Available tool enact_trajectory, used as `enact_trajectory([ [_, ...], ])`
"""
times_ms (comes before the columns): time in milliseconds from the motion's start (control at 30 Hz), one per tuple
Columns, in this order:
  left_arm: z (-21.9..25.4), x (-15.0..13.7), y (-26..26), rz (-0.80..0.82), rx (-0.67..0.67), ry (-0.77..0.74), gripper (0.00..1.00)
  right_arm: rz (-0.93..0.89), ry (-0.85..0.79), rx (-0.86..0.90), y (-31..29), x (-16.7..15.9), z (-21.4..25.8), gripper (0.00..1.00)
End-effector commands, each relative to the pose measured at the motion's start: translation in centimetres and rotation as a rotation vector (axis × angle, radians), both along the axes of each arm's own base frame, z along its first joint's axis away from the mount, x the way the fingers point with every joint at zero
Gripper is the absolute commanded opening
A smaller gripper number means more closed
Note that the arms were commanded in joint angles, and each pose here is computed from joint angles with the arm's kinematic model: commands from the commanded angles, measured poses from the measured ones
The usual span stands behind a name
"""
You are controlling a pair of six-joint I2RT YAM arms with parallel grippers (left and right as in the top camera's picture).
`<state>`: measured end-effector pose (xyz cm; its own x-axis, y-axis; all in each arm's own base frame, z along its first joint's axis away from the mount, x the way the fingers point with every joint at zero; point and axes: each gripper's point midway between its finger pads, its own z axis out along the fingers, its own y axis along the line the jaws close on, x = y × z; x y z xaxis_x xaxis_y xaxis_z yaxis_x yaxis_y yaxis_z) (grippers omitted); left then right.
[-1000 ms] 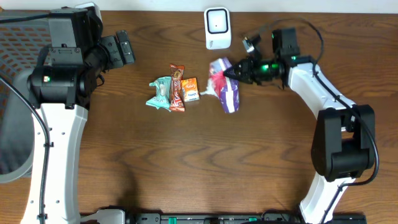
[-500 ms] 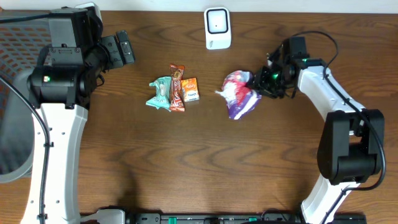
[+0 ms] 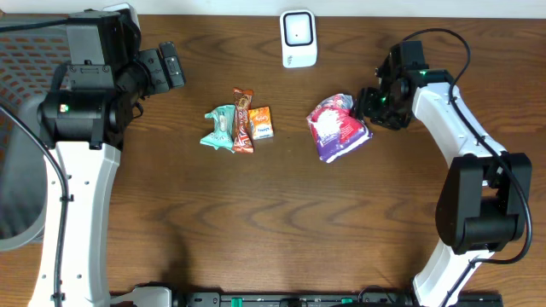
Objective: Scan the item barcode
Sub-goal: 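Open the right gripper and release the pink package, then grasp the pink package again with the right gripper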
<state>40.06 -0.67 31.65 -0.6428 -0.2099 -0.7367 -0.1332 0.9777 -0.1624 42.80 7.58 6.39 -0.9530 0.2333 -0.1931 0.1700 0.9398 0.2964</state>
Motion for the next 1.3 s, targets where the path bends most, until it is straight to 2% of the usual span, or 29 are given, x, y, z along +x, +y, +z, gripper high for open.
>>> enact_trajectory([
  [0,0.2,0.2,0.3,0.015,0.005,-0.005,0.98,-0.011,-0.049,-0.049,-1.5,0.9,1.5,0.68],
  [533,0.2,0.2,0.3,0.015,0.005,-0.005,0.98,-0.018,-0.080,-0.051,-2.4,1.8,3.0,0.70],
  [633,0.2,0.2,0.3,0.015,0.005,-0.005,0.98,0.052,-0.114,-0.039,-1.8,2.3,3.4,0.73],
  [800,0.2,0.2,0.3,0.015,0.005,-0.005,0.98,0.321,-0.164,-0.040,-0.5,1.7,3.2,0.80],
  [933,0.2,0.2,0.3,0.015,0.005,-0.005,0.98,0.510,-0.203,0.018,1.1,0.7,2.8,0.80],
  [1200,0.2,0.2,0.3,0.015,0.005,-0.005,0.98,0.547,-0.172,0.154,2.9,0.1,0.1,0.81],
  [1267,0.2,0.2,0.3,0.015,0.005,-0.005,0.98,0.544,-0.140,0.176,3.1,-0.3,-1.0,0.78],
])
